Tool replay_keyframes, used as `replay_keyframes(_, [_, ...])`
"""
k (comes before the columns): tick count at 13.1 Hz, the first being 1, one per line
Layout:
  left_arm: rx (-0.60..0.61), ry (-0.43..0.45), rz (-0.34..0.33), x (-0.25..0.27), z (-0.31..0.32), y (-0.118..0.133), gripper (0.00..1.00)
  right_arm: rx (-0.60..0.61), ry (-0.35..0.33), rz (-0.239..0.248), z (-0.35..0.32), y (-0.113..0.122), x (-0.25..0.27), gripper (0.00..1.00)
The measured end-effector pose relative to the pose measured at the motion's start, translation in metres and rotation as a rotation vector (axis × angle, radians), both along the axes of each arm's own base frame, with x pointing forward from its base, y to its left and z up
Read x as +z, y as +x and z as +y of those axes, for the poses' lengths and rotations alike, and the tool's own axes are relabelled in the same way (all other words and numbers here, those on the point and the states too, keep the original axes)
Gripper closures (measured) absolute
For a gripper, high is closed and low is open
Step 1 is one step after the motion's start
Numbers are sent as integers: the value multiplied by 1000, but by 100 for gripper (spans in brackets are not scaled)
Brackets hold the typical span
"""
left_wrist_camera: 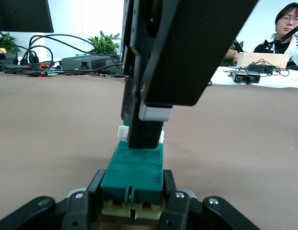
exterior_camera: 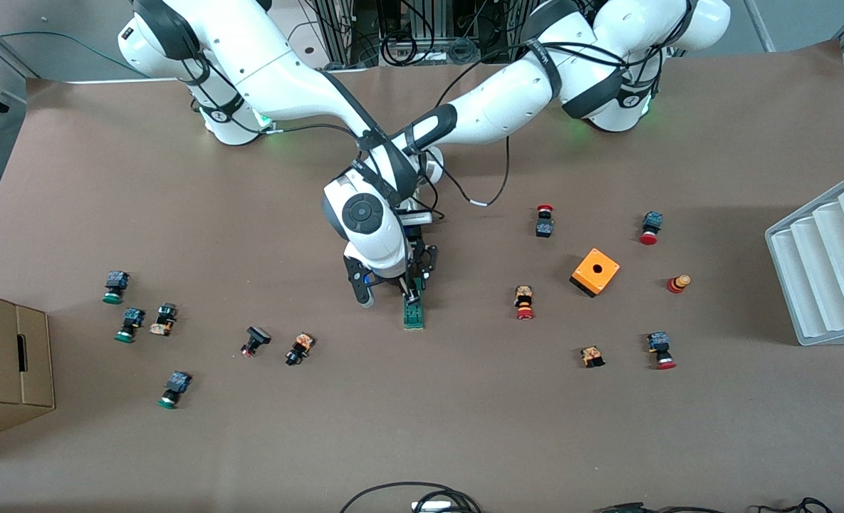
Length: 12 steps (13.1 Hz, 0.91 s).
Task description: Close load switch with both arms
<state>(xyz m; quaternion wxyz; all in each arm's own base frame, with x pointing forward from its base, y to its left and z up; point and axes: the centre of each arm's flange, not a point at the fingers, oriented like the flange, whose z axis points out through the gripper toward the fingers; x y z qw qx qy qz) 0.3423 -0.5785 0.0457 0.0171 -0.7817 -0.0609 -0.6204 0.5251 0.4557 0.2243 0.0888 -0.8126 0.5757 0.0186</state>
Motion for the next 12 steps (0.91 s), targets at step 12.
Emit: replay_keyframes(12, [-1, 0, 0, 0, 0, 0, 45, 26, -7, -8, 3, -4, -1, 67])
